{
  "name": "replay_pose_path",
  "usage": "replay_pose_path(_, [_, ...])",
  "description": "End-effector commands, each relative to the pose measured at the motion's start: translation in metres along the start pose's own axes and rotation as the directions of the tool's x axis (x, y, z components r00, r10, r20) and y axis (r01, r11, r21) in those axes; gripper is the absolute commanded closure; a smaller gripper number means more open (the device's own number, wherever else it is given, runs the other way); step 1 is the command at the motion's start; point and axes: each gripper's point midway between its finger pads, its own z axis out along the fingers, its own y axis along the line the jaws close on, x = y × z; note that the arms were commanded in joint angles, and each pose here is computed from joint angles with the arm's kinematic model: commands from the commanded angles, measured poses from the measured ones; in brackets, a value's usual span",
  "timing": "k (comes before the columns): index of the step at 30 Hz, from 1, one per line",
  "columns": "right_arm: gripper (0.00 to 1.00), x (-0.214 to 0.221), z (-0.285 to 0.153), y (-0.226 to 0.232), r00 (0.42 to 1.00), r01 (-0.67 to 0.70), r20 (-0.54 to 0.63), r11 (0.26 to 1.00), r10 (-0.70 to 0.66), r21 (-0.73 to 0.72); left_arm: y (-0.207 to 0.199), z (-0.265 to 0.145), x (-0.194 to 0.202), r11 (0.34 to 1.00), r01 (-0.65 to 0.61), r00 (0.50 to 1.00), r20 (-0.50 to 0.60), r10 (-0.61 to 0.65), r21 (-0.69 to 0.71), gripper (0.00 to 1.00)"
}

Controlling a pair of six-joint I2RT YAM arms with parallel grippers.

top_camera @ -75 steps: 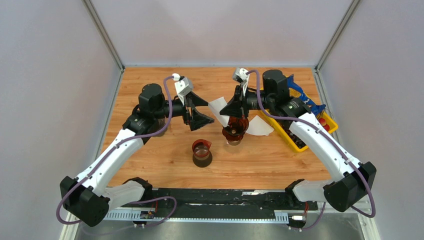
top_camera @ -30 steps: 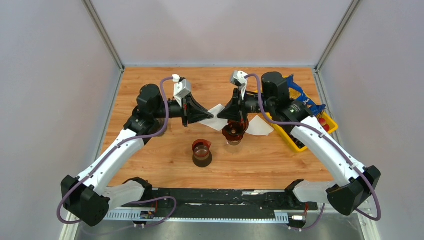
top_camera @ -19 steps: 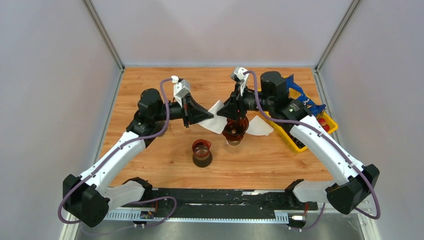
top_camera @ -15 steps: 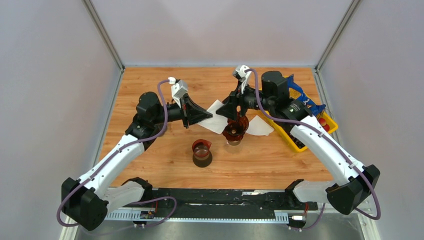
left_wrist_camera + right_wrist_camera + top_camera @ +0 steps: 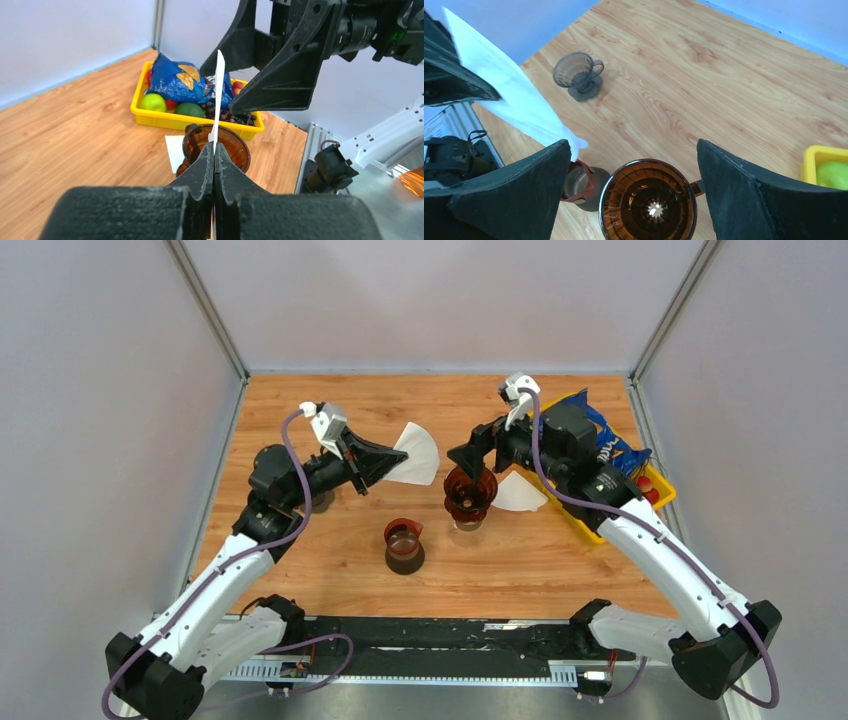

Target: Place the coffee filter in the dripper

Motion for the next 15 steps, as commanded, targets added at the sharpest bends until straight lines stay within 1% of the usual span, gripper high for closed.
replay_pose_path(1, [0.0,-0.01,-0.002,-0.013,0.997,-0.012,0.072,0.997,0.006,0.081,0.006,-0.005,-0.013,0.997,-0.052,0.997,0.053,0.055,-0.055,1.0])
replay_pose_path(6, [0.0,-0.001,0.004,-0.009,0.998,-0.008,0.062,0.999,0.006,0.041,0.009,-0.006,-0.01,0.996,-0.054,0.997,0.049,0.057,-0.066,1.0])
replay_pose_path(15, [0.0,0.001,0.023,-0.001,0.999,-0.018,0.05,0.999,0.019,-0.034,0.0,-0.004,-0.006,0.999,-0.036,0.999,0.036,0.036,-0.014,1.0])
